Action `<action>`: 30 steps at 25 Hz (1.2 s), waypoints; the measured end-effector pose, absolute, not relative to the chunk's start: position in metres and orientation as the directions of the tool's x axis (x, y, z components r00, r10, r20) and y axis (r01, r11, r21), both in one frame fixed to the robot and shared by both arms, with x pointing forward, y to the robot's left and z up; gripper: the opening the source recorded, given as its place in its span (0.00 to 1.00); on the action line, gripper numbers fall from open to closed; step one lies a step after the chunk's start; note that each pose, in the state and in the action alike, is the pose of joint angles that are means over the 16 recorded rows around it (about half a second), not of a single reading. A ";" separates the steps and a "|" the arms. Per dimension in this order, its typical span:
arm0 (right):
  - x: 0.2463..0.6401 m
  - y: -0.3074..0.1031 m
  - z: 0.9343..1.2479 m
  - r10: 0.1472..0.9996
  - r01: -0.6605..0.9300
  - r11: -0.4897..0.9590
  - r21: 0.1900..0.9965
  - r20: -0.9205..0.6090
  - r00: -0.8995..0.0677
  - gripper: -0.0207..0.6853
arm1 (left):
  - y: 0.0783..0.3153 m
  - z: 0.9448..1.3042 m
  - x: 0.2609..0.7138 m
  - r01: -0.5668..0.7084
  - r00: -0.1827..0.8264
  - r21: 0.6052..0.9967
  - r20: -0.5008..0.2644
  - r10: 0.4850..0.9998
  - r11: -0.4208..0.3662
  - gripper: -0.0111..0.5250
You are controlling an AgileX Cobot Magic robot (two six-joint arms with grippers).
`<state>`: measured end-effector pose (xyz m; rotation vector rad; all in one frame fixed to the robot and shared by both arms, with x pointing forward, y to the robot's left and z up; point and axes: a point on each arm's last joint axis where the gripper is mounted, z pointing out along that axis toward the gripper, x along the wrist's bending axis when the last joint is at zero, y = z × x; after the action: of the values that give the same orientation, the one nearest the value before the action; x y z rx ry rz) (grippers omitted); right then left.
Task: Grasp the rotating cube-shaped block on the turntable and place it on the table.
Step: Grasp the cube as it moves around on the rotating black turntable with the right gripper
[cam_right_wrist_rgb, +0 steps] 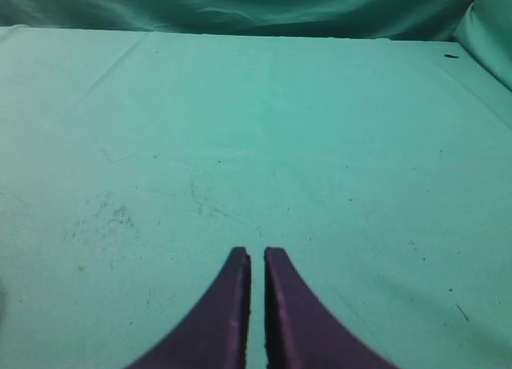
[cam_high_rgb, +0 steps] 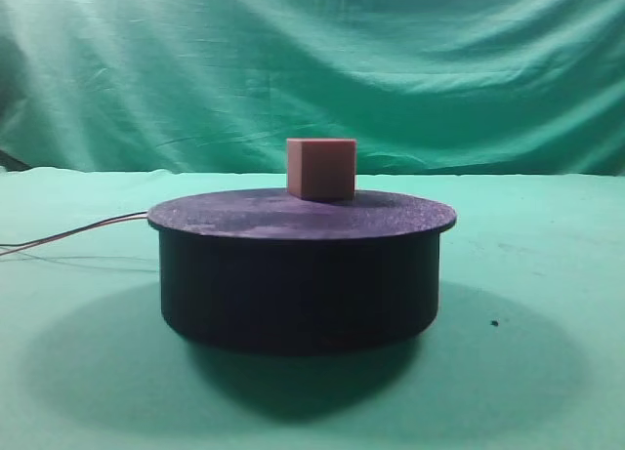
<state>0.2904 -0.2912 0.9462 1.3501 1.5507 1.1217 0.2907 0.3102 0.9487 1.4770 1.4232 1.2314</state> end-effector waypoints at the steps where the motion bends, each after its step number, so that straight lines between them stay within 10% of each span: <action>1: 0.290 -0.291 0.946 0.991 0.305 0.047 0.951 -0.006 -0.133 0.09 | 0.310 0.949 0.291 0.286 -0.072 0.951 0.145 0.987 -0.119 0.02; 30: 0.296 -0.292 1.003 0.990 -0.045 -0.074 0.996 0.068 -0.121 0.09 | 0.310 0.949 0.291 0.286 -0.072 0.951 0.145 0.987 -0.119 0.02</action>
<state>0.2959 -0.2918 1.0033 1.1659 1.2247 1.3734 0.2907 0.3102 0.9487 1.4770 1.4232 1.2314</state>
